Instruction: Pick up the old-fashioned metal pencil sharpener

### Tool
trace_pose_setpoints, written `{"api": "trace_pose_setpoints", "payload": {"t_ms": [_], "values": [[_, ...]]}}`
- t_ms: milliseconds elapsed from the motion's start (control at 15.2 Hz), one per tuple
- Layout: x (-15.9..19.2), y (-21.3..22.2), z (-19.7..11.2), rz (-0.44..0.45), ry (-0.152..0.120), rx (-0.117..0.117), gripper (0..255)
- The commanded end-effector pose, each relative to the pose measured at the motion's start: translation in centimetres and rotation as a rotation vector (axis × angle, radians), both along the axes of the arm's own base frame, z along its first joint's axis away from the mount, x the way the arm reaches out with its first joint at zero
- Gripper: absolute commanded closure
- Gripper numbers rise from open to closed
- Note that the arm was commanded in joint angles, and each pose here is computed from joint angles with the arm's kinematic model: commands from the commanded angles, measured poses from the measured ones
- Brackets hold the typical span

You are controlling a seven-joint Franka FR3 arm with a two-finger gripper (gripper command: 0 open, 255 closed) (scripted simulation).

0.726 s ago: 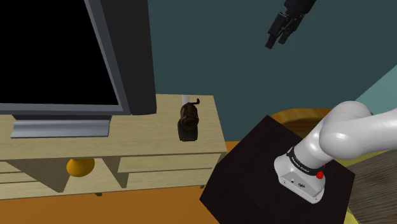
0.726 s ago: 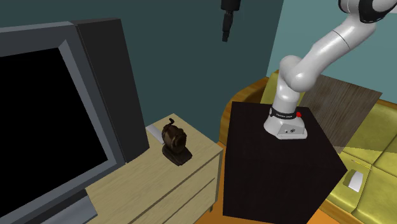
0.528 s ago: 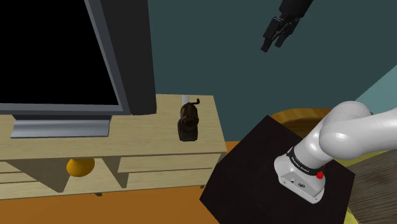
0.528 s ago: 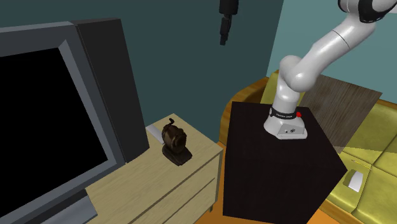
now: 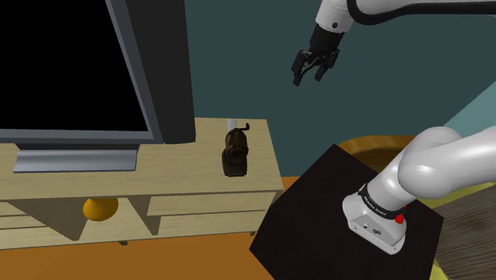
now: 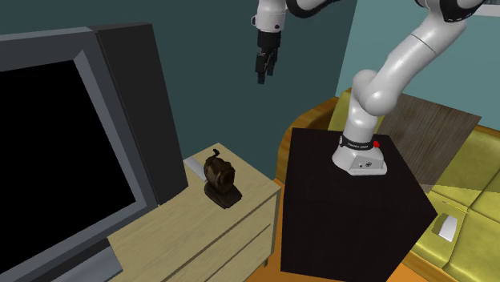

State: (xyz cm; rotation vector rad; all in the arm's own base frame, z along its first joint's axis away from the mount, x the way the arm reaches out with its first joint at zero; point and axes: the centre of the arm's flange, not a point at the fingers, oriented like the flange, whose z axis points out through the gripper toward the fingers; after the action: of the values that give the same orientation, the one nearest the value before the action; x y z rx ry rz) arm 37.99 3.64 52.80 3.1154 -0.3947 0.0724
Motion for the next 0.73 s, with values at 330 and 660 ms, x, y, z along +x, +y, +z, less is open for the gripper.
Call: {"api": "trace_pose_setpoints", "payload": {"t_ms": [330, 660], "values": [[5.3, 2.4, -7.3, -0.154, 0.011, -0.014, 0], [9.2, 3.7, -12.7, -0.263, 0.022, -0.024, 0]]}}
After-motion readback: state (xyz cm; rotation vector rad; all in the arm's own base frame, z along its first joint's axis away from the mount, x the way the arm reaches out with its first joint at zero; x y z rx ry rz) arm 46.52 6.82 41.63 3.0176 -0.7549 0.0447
